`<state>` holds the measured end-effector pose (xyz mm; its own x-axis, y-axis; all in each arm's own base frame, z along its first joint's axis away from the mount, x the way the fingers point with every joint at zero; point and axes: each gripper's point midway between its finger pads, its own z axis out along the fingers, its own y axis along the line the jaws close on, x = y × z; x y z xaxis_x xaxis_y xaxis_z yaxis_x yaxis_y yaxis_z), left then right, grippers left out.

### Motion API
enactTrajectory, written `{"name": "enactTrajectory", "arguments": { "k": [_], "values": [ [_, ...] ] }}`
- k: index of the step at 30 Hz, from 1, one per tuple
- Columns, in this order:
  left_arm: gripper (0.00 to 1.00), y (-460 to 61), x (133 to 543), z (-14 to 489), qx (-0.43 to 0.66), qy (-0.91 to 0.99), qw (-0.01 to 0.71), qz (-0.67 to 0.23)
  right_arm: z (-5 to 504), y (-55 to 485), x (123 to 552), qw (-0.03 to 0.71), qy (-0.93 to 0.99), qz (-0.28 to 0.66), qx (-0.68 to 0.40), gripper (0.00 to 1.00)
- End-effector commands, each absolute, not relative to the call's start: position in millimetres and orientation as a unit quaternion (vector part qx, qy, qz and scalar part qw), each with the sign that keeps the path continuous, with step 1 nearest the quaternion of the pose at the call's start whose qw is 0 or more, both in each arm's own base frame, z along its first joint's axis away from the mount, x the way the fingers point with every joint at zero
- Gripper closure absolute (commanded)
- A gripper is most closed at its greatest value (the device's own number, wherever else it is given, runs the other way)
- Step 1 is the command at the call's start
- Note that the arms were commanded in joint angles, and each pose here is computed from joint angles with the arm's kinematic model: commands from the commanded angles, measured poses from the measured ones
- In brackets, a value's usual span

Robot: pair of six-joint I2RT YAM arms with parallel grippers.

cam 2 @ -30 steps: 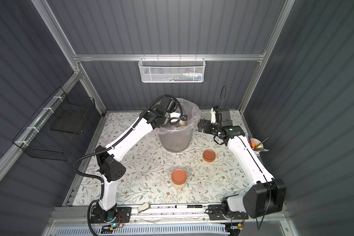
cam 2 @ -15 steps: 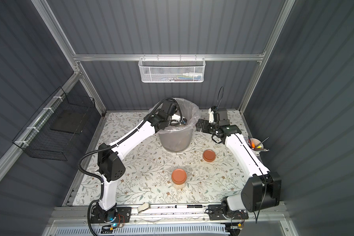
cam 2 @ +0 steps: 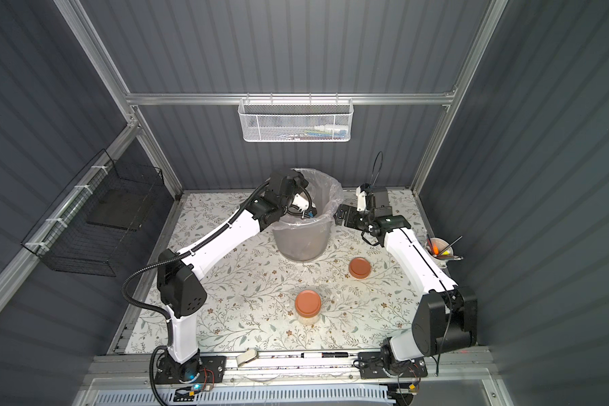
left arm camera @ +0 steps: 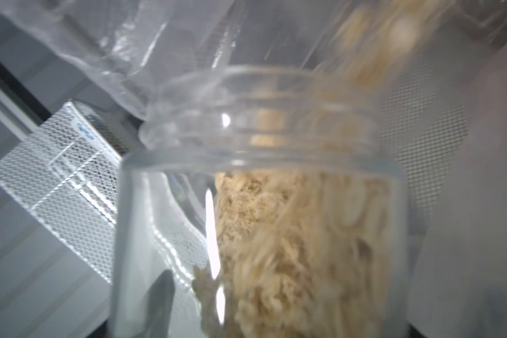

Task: Empty expired oatmeal from jars
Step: Pour the expired oatmeal into the trash bin.

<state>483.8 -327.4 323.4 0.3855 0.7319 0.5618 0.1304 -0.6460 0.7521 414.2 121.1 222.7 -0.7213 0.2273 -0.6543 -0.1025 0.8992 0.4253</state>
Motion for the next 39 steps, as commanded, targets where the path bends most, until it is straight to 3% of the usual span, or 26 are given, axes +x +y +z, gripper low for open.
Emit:
{"name": "enactTrajectory", "arguments": {
  "k": [1, 14, 23, 39],
  "values": [
    [1.0, -325, 480, 380, 0.746, 0.214, 0.342, 0.53, 220, 125, 417, 0.372, 0.897, 0.235, 0.035, 0.01],
    [1.0, -315, 479, 373, 0.767, 0.14, 0.33, 0.532, 217, 124, 414, 0.366, 0.899, 0.238, 0.037, 0.01],
    [1.0, -317, 479, 370, 0.775, 0.109, 0.333, 0.526, 246, 119, 415, 0.394, 0.889, 0.231, 0.029, 0.01],
    [1.0, -339, 467, 318, 0.814, 0.078, 0.345, 0.46, 240, 117, 415, 0.389, 0.89, 0.234, 0.033, 0.01]
  ]
}}
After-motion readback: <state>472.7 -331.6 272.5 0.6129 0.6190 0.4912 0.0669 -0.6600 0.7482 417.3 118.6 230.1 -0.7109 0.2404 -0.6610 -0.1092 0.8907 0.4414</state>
